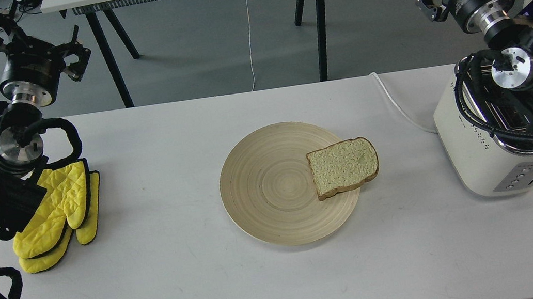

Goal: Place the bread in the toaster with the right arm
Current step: 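Move the right gripper down toward the bread slice on the plate, then reach the right gripper to the bread slice's edge nearest the toaster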

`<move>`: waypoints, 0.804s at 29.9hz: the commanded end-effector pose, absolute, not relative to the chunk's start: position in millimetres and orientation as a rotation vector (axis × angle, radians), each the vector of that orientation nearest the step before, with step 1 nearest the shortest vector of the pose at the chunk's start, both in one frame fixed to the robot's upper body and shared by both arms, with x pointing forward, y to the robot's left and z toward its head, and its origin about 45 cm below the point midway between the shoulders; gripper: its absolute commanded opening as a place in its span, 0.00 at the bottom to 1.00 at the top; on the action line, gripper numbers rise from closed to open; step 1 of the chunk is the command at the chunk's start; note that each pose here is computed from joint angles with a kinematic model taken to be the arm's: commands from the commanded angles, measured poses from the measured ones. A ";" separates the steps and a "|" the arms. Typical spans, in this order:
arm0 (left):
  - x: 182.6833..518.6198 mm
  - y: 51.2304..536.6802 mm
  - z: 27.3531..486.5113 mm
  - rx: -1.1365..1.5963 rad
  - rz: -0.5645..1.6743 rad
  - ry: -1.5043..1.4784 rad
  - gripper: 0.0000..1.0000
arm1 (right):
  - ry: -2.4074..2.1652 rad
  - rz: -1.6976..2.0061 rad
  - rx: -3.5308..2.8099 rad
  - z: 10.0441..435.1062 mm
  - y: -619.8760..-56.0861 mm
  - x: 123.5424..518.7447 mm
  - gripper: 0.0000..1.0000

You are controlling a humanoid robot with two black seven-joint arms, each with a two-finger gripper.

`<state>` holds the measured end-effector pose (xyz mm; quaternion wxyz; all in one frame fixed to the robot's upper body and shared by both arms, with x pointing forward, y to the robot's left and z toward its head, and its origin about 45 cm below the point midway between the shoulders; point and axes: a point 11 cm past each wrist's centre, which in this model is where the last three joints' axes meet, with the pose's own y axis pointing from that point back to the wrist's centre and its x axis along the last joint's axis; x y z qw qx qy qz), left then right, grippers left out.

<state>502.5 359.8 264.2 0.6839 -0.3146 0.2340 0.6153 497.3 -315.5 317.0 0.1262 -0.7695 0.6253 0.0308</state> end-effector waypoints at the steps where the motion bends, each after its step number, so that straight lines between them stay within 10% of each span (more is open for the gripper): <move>1: 502.4 359.2 263.6 -0.706 1.379 0.526 1.00 | 1.869 -0.098 -2.421 324.9 -302.4 481.1 1.00; 24: 502.6 357.4 262.8 -0.703 1.376 0.529 1.00 | 1.771 -0.440 -3.186 181.5 -268.9 358.1 0.86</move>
